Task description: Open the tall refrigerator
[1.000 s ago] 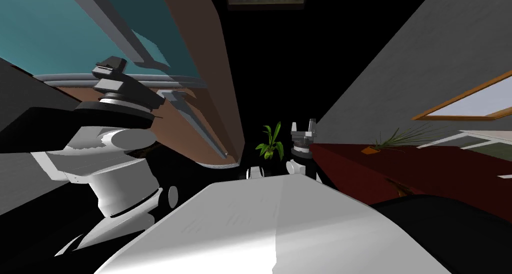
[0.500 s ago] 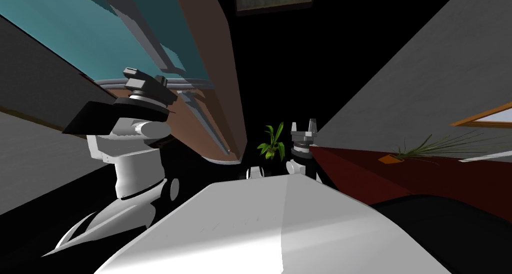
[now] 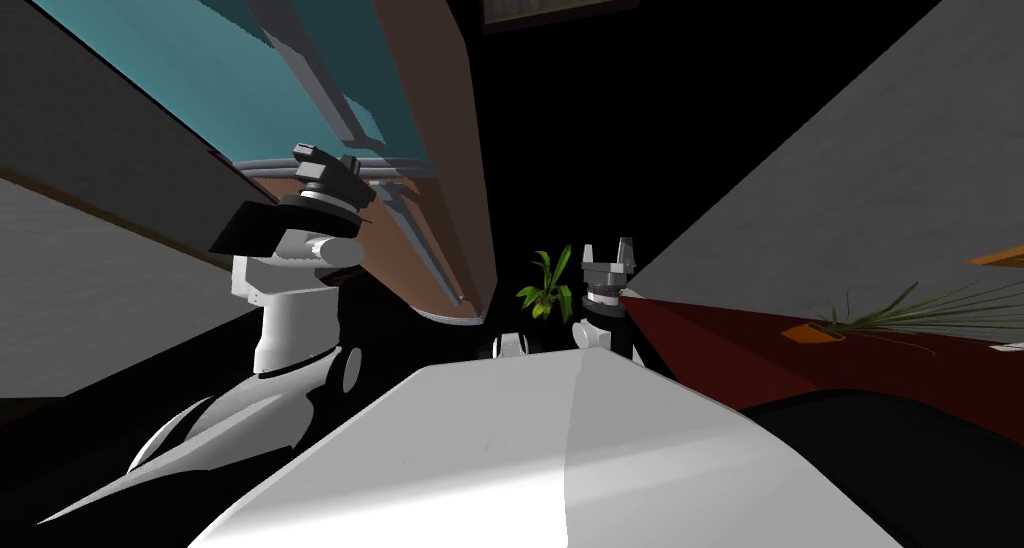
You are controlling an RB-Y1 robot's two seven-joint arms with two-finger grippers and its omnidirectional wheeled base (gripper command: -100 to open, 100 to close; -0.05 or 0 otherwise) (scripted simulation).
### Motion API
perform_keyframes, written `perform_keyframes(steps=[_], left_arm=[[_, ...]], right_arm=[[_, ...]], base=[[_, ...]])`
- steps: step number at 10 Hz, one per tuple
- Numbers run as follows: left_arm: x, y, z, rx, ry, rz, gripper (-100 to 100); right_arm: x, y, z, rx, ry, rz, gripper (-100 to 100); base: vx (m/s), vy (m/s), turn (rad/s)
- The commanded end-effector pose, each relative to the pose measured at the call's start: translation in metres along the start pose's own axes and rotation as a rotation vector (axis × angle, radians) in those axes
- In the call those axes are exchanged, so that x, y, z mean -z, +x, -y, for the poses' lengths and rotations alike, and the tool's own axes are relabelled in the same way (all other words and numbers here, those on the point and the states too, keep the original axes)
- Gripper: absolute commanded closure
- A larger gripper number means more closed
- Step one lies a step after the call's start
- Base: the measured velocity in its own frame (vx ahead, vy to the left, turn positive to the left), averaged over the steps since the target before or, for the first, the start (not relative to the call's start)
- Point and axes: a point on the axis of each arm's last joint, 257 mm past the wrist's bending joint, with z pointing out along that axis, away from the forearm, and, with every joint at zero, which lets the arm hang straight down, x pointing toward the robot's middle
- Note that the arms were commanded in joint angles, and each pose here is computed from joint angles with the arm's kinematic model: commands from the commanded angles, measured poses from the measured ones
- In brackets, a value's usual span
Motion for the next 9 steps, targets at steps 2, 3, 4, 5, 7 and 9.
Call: perform_keyframes(steps=[2,3,4,5,7,9], left_arm=[[-0.025,0.020,-0.006,0.020,0.030,-0.042,100],[-0.025,0.025,-0.024,0.024,-0.002,-0.049,100],[-0.035,0.031,-0.012,0.025,0.037,-0.063,100],[-0.035,0.036,-0.032,0.028,0.001,-0.072,100],[-0.043,0.047,-0.040,0.029,0.002,-0.094,100],[-0.051,0.057,-0.048,0.026,0.004,-0.116,100]], right_arm=[[0.000,0.000,0.000,0.000,0.000,0.000,0],[0.000,0.000,0.000,0.000,0.000,0.000,0],[0.000,0.000,0.000,0.000,0.000,0.000,0],[0.000,0.000,0.000,0.000,0.000,0.000,0],[0.000,0.000,0.000,0.000,0.000,0.000,0],[0.000,0.000,0.000,0.000,0.000,0.000,0]], base=[[-0.043,-0.031,0.131],[-0.044,-0.030,0.094],[-0.038,-0.033,0.168],[-0.028,-0.026,0.101],[-0.039,-0.025,0.130],[-0.034,-0.026,0.120]])
